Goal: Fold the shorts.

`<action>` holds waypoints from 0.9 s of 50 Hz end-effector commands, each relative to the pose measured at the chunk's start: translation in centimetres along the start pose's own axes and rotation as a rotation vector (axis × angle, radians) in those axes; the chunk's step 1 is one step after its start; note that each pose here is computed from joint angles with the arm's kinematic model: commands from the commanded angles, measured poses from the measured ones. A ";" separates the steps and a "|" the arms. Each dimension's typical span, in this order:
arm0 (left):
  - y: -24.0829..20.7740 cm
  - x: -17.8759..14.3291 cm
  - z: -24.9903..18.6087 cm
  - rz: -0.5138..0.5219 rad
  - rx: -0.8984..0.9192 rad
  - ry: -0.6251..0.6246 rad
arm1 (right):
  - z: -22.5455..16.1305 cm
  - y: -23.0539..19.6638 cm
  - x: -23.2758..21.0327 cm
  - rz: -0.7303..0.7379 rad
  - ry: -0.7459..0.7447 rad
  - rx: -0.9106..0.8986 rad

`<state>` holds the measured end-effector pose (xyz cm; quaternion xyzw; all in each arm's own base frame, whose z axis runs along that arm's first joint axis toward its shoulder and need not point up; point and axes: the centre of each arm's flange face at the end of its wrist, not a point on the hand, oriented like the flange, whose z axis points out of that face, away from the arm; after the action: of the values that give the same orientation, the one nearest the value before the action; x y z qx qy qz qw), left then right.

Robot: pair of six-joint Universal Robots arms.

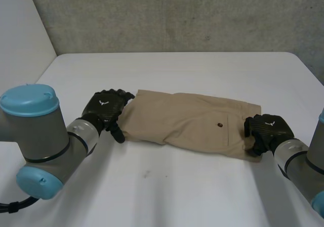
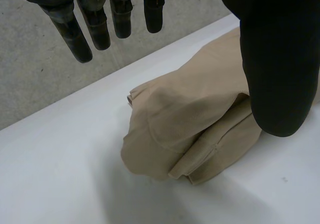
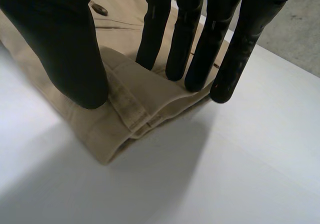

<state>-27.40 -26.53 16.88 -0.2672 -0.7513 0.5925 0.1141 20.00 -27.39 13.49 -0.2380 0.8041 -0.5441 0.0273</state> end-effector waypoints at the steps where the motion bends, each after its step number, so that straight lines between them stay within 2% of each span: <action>1: 0.2 0.1 0.0 0.000 -0.004 0.002 | 0.7 0.2 1.3 -0.014 0.057 0.000; 10: -0.1 -0.3 -0.8 -0.002 0.001 -0.011 | 1.1 -0.1 4.8 -0.123 0.172 -0.015; 14: -0.3 -0.7 -1.3 -0.005 0.004 -0.022 | 1.4 -0.5 7.2 -0.176 0.232 -0.027; 16: -0.3 -1.0 -1.6 -0.008 0.002 -0.030 | 1.6 -0.9 9.4 -0.251 0.285 -0.045; 21: -0.4 -1.7 -2.3 -0.012 0.002 -0.050 | 1.8 -2.5 10.8 -0.361 0.304 -0.057; 25: -0.6 -1.9 -2.6 -0.015 0.007 -0.058 | 1.5 -4.6 10.1 -0.397 0.280 -0.028; 27: -0.6 -1.9 -2.7 -0.013 0.007 -0.058 | 1.2 -7.4 6.8 -0.446 0.201 0.048; 28: -0.6 -1.9 -2.7 -0.015 0.007 -0.060 | 1.2 -7.4 6.8 -0.446 0.200 0.048; 31: -0.6 -1.9 -2.8 -0.013 0.007 -0.061 | 0.0 -10.8 0.9 -0.517 0.062 0.172; 35: -0.8 -2.0 -3.0 -0.013 0.012 -0.064 | -0.6 -11.8 -2.7 -0.559 -0.030 0.238; 36: -0.9 -2.0 -3.0 -0.014 0.012 -0.064 | -1.0 -12.2 -5.3 -0.588 -0.103 0.283; 37: -0.9 -2.0 -3.0 -0.014 0.012 -0.064 | -1.0 -12.2 -5.3 -0.588 -0.104 0.284; 39: -0.7 -1.9 -3.1 -0.013 0.008 -0.062 | -2.0 -11.7 -10.5 -0.657 -0.274 0.346; 40: -0.7 -1.8 -3.1 -0.013 0.007 -0.060 | -2.0 -11.7 -10.6 -0.657 -0.275 0.346; 43: -0.6 -1.9 -3.2 -0.014 0.004 -0.061 | -3.1 -8.5 -15.6 -0.750 -0.494 0.305; 45: -0.6 -1.9 -3.2 -0.015 0.004 -0.061 | -3.2 -7.9 -16.2 -0.766 -0.523 0.290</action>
<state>-24.50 -25.10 18.69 -0.2428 -0.7540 0.6028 0.0957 32.62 -24.73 22.08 -0.5492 0.5772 -0.6044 -0.0023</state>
